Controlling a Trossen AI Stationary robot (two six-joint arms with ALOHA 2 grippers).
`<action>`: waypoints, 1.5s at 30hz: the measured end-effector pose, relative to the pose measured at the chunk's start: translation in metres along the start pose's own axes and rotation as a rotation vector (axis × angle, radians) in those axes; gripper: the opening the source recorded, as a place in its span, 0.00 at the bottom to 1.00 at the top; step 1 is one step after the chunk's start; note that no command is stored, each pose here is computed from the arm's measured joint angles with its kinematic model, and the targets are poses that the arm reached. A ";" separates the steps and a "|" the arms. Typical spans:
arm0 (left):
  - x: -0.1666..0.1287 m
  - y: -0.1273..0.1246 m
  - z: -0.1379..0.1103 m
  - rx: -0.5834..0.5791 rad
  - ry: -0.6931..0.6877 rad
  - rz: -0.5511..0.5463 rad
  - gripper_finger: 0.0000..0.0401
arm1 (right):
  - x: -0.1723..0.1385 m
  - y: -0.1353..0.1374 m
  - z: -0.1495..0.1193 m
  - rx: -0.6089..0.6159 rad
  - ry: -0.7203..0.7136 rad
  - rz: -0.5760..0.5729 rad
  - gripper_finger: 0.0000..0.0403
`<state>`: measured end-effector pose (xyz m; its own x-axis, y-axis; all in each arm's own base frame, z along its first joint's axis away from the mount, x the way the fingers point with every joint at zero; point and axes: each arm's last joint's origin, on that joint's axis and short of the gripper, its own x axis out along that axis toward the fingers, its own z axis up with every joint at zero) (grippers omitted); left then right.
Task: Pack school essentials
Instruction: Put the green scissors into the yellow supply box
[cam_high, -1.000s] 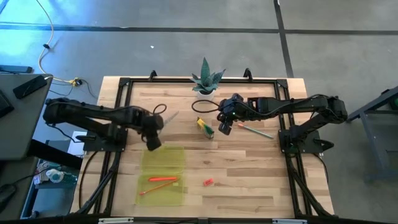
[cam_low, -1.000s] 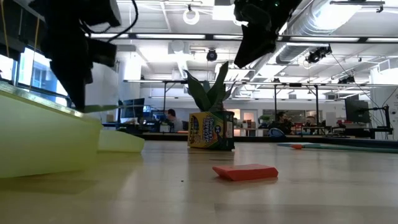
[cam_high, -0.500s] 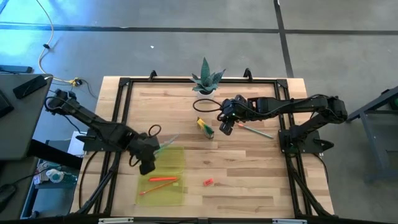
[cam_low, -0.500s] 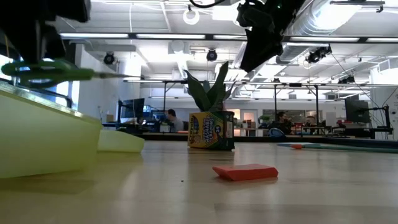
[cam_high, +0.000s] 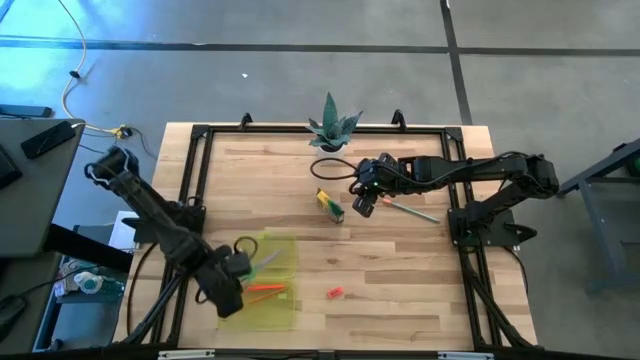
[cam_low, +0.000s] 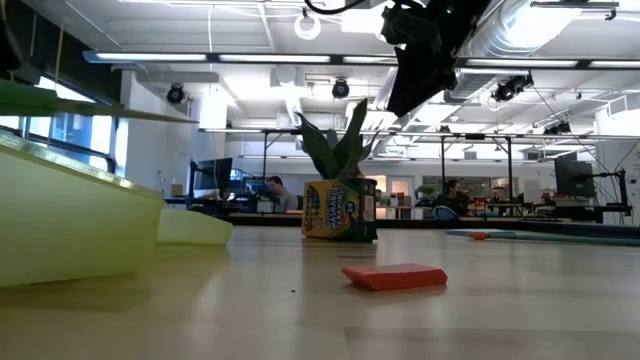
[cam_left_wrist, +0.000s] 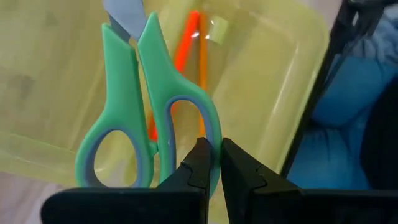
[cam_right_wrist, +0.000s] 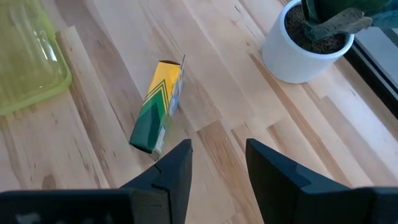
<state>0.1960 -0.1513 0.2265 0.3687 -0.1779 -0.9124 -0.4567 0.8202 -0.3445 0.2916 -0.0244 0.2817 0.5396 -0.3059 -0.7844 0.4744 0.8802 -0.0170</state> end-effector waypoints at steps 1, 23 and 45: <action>0.003 -0.005 -0.002 0.011 0.008 0.005 0.02 | 0.000 0.000 0.000 0.001 0.000 0.001 0.35; 0.037 -0.073 -0.039 0.178 0.085 0.039 0.02 | -0.002 0.007 -0.004 0.043 0.011 0.011 0.35; 0.062 -0.067 -0.032 0.300 0.251 0.075 0.02 | -0.006 0.018 -0.010 0.003 0.025 0.031 0.35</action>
<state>0.2237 -0.2346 0.1854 0.1169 -0.2080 -0.9711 -0.2045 0.9518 -0.2285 0.2903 -0.0033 0.2800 0.5365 -0.2690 -0.7999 0.4596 0.8881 0.0096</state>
